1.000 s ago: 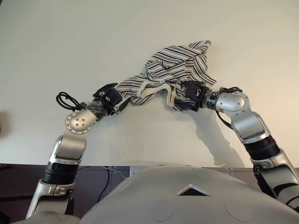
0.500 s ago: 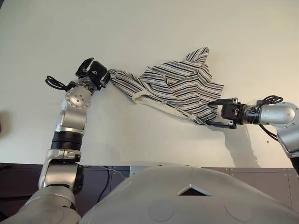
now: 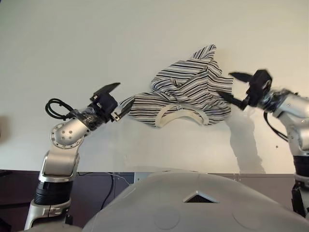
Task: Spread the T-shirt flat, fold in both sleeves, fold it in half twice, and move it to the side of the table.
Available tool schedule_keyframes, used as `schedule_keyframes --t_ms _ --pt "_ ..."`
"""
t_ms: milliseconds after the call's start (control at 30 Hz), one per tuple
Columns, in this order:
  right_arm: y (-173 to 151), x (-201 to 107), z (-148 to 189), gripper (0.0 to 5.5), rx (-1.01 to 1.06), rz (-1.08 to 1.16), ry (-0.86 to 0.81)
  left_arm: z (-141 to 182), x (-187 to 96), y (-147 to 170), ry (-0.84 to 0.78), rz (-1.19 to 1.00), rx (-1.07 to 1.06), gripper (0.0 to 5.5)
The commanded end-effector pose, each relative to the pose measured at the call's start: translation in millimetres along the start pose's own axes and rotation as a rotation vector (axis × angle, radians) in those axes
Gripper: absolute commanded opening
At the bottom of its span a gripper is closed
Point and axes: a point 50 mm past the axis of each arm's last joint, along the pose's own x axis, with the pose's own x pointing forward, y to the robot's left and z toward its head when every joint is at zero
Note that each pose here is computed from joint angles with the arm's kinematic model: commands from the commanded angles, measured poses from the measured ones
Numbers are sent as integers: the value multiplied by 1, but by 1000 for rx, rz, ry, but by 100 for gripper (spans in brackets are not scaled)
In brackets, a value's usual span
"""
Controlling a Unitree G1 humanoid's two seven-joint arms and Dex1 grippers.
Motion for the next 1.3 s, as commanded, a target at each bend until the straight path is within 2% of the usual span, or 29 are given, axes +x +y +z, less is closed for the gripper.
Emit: schedule_keyframes --t_ms 33,133,267,367,433,567,667,733,1000,1067,1300 --pt "-10 -20 -7 340 -243 -86 136 -4 -16 19 76 -40 189 337" --pt "6 -34 -26 340 -388 -11 258 -7 -28 11 130 -222 343 337" --pt "2 -33 -28 340 -429 -35 264 -22 -26 -8 169 -321 451 337" --pt "-5 -32 -31 340 -475 -71 281 -31 -17 -10 191 -311 547 337" --pt "-8 -31 -32 340 -494 -79 280 -38 -10 -4 213 -230 627 337" --pt "-5 -33 -46 340 -566 -88 319 -43 4 -3 139 -102 713 337" --pt "-9 -39 -59 340 -615 -75 368 -40 1 -10 70 -52 669 337" --pt "-11 -45 -67 340 -643 -74 396 -41 -5 -18 51 -104 667 337" --pt "-8 -45 -75 340 -641 -72 388 -60 -34 -20 167 -367 702 337" --pt "-6 -44 -76 340 -636 -74 385 -56 -30 -15 146 -355 712 337" --pt "-5 -34 -75 340 -636 -65 364 -47 -9 -26 43 -332 696 337"
